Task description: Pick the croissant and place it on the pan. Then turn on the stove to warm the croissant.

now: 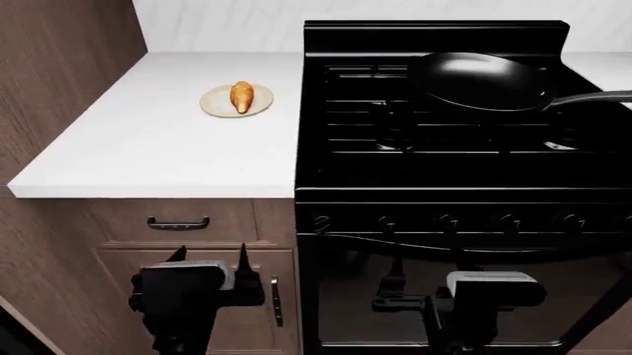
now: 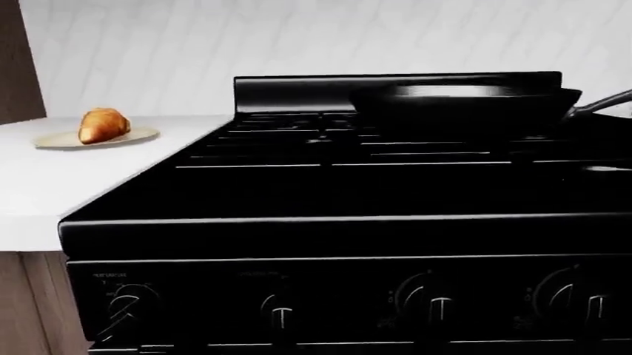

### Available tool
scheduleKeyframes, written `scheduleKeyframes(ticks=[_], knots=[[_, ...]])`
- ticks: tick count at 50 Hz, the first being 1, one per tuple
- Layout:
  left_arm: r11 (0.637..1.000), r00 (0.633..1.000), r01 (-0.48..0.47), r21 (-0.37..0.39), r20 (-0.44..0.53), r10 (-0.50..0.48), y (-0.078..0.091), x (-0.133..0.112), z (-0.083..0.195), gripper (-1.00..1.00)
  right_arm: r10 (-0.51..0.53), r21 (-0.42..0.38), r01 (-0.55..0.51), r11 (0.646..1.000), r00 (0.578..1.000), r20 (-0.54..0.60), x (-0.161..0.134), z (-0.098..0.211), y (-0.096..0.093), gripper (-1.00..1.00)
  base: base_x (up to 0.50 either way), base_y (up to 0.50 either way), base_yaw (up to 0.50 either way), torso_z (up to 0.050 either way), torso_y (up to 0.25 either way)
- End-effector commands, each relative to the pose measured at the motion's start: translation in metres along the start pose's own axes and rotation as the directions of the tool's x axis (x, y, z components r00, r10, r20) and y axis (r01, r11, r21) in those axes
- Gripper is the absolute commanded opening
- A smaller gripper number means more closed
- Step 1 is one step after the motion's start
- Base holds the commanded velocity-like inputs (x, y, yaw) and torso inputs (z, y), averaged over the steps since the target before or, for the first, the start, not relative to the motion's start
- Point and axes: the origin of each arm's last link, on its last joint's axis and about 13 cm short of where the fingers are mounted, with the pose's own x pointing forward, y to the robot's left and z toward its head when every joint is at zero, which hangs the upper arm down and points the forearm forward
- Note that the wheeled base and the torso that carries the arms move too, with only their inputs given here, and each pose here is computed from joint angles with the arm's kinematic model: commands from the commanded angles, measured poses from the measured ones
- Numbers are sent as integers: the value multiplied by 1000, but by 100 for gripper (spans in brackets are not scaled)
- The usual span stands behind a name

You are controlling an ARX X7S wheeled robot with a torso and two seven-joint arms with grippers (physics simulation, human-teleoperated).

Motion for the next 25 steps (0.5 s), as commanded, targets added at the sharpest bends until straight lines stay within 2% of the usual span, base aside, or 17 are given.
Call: scheduleKeyframes(ticks=[1, 6, 8, 11, 12, 14, 15, 17, 21, 25], knots=[[994, 994, 109, 7, -22, -109, -1, -10, 70, 100, 110, -1, -110, 994, 992, 66, 3, 73, -5, 100, 0, 0, 0, 50, 39], [988, 987, 155, 20, -44, -154, 0, -2, 103, 100, 197, -36, -195, 980, 979, 56, 11, 119, -5, 100, 0, 0, 0, 50, 42], [983, 984, 176, 58, -52, -173, 2, 3, 116, 100, 211, -75, -206, 976, 976, 62, 15, 139, -7, 100, 0, 0, 0, 50, 46], [979, 979, 199, 40, -55, -197, 6, 9, 133, 100, 226, -124, -218, 968, 973, 55, 17, 166, -9, 100, 0, 0, 0, 50, 46], [978, 977, 207, 11, -59, -206, 7, 11, 139, 100, 226, -136, -219, 966, 973, 41, 17, 174, -10, 100, 0, 0, 0, 50, 45], [975, 975, 222, -3, -27, -222, 9, 13, 155, 100, 228, -161, -221, 962, 974, 21, 17, 188, -11, 100, 0, 0, 0, 50, 45], [972, 972, 232, -20, -24, -233, 9, 14, 161, 100, 227, -168, -222, 961, 974, 12, 18, 194, -11, 100, 0, 0, 0, 50, 47], [971, 971, 240, 10, -5, -240, 11, 17, 173, 100, 215, -151, -215, 965, 977, -18, 22, 206, -13, 100, 0, 0, 0, 50, 50], [962, 962, 273, 34, -31, -272, 13, 23, 189, 100, 227, -201, -230, 952, 973, -35, 21, 229, -7, 100, 0, 0, 0, 50, 54], [955, 955, 296, 31, -45, -295, 15, 28, 205, 100, 206, -261, -214, 941, 977, -59, 28, 238, -7, 100, 0, 0, 0, 50, 55]])
